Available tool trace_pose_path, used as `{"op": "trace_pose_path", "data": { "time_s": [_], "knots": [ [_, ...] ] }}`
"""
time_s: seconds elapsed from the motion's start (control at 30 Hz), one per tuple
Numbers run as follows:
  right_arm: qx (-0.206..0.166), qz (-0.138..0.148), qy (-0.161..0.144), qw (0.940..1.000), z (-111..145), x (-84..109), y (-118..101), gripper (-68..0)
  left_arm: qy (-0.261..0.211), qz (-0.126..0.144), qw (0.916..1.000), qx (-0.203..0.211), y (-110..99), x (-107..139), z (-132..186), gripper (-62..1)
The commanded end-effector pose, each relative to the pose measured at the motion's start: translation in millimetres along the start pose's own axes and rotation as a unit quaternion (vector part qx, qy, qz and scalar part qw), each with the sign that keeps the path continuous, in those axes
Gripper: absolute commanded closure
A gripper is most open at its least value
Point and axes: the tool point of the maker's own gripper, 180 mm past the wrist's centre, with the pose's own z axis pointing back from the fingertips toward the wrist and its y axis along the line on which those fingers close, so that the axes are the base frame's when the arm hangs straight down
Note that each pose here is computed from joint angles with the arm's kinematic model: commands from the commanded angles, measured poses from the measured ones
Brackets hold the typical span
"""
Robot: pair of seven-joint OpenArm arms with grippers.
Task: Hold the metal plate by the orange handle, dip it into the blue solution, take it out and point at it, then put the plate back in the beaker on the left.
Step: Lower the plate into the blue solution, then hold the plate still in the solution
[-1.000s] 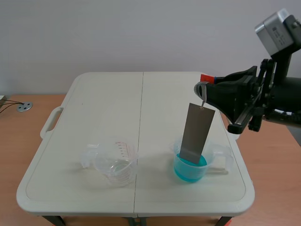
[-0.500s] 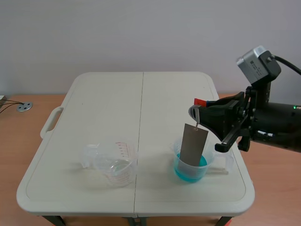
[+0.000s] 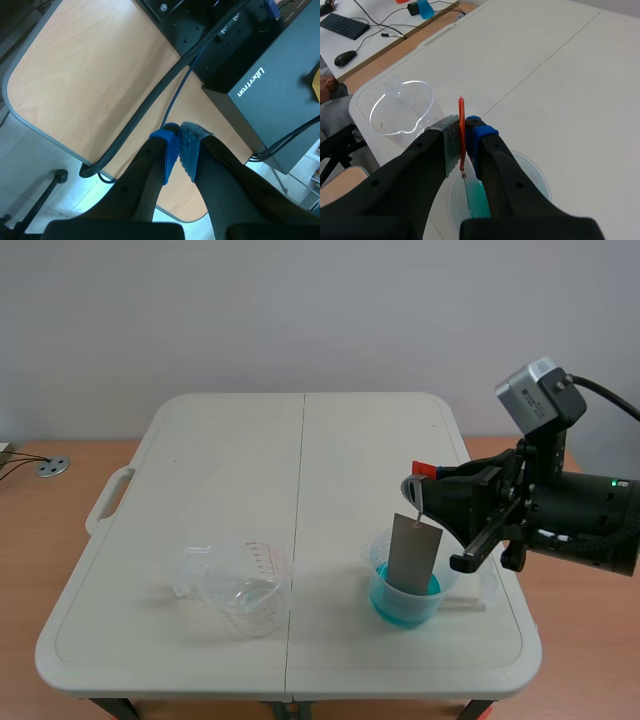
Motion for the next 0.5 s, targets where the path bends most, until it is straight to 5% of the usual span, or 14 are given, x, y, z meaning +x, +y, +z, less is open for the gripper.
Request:
{"op": "trace_pose_path", "data": {
  "time_s": [0.0,0.47],
  "knots": [
    [0.003,0.008,0.004,1.0000,0.8,0.5,-1.9,-1.3,-0.010,0.002,0.9999,-0.006,-5.8,5.0,-1.1,-1.9],
    [0.003,0.009,0.003,1.0000,0.5,1.7,-2.3,-1.3,-0.011,0.001,0.9999,-0.005,-4.6,6.1,-1.2,-1.9]
  ]
}}
